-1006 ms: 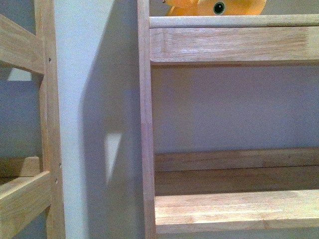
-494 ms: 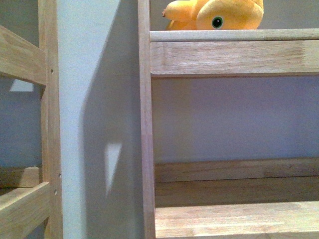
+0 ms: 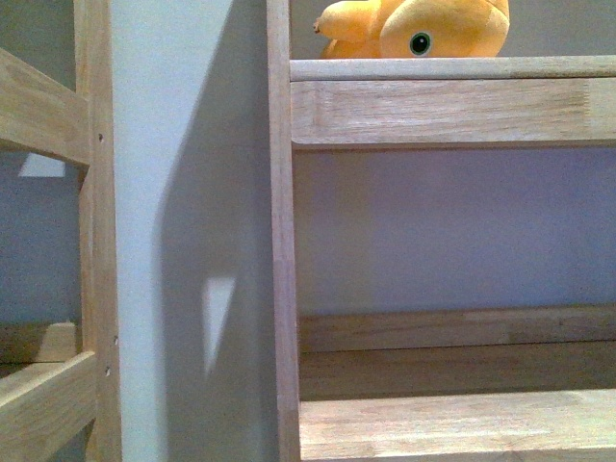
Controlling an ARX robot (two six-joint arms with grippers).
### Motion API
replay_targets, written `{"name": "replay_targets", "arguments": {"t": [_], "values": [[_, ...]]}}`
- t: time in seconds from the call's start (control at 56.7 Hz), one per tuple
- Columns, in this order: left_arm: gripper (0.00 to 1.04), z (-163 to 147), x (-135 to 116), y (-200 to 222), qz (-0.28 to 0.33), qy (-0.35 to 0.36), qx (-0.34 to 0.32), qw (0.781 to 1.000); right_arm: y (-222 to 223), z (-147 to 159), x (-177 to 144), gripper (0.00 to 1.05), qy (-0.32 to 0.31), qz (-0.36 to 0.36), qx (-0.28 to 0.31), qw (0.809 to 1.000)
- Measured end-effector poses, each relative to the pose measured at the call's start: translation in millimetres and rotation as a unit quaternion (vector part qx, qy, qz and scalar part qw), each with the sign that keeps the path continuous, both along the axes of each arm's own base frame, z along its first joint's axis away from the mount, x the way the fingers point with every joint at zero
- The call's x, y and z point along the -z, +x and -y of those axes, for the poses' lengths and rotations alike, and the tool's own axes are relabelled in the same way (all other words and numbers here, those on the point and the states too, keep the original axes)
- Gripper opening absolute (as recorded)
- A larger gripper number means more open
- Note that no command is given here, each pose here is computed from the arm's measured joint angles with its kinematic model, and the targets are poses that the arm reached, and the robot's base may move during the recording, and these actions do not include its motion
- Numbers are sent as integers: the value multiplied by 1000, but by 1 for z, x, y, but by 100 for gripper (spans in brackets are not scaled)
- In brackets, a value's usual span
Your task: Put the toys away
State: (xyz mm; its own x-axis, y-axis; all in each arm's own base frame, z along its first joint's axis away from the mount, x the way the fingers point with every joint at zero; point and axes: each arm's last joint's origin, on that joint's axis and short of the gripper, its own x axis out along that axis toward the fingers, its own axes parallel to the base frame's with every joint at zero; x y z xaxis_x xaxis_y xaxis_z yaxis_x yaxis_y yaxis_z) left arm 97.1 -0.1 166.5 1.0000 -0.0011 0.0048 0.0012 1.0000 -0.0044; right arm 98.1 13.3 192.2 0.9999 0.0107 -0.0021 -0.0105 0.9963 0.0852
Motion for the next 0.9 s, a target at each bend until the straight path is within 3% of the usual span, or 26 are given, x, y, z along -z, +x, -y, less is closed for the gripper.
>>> {"name": "replay_targets", "arguments": {"t": [0.424, 0.9], "values": [[98, 0, 0, 0, 0, 0, 0, 1000, 0, 13, 13, 2, -39, 0, 4, 999], [98, 0, 0, 0, 0, 0, 0, 1000, -1, 13, 25, 3, -40, 3, 4, 999]]}}
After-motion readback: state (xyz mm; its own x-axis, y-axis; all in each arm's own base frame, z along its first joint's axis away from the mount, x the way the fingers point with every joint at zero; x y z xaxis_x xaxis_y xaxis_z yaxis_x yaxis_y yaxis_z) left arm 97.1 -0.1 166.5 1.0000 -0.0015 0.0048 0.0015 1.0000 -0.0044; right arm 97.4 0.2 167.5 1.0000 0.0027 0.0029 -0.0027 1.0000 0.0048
